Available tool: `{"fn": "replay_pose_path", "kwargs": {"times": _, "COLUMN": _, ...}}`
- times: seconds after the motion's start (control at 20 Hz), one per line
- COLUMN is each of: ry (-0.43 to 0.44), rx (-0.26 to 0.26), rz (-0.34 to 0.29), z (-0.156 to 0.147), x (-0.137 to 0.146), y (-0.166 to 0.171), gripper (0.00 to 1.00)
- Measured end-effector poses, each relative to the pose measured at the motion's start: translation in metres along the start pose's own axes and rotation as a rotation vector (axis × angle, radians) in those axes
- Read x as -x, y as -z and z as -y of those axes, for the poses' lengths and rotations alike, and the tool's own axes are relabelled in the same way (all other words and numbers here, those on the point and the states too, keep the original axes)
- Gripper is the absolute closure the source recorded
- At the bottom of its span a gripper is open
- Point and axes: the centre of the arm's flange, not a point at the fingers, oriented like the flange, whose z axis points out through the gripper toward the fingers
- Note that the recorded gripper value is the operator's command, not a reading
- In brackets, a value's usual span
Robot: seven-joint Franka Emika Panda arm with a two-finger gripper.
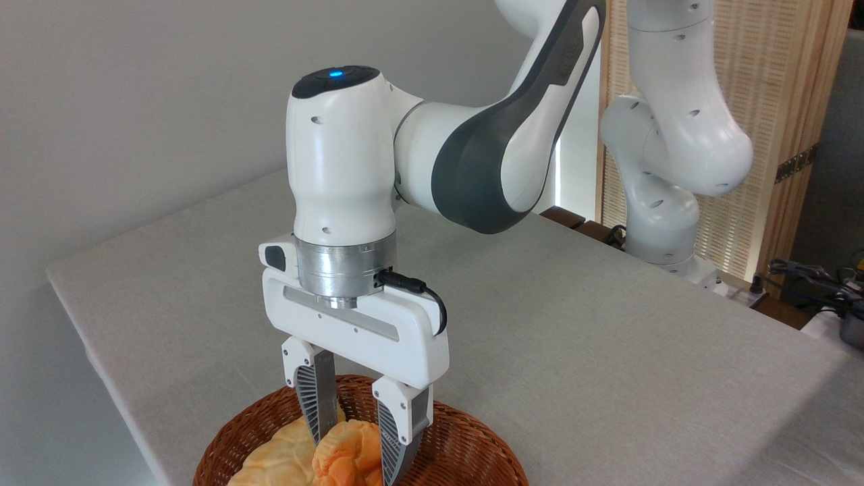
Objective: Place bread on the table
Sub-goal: 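Close the gripper on the orange twisted pastry, then lift the orange pastry out of the basket and carry it over the table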
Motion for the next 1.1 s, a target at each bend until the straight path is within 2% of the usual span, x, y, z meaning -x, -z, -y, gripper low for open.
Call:
{"fn": "replay_pose_path", "kwargs": {"times": 0.15, "ry": 0.0, "rx": 0.0, "rz": 0.0, "z": 0.0, "x": 0.0, "y": 0.0, "gripper": 0.63}}
{"fn": "replay_pose_path", "kwargs": {"times": 0.95, "ry": -0.002, "rx": -0.001, "rz": -0.002, "z": -0.001, "x": -0.001, "y": 0.001, "gripper": 0.63}}
{"fn": "replay_pose_path", "kwargs": {"times": 1.1, "ry": -0.002, "rx": -0.01, "rz": -0.02, "z": 0.001, "x": -0.004, "y": 0.011, "gripper": 0.62}}
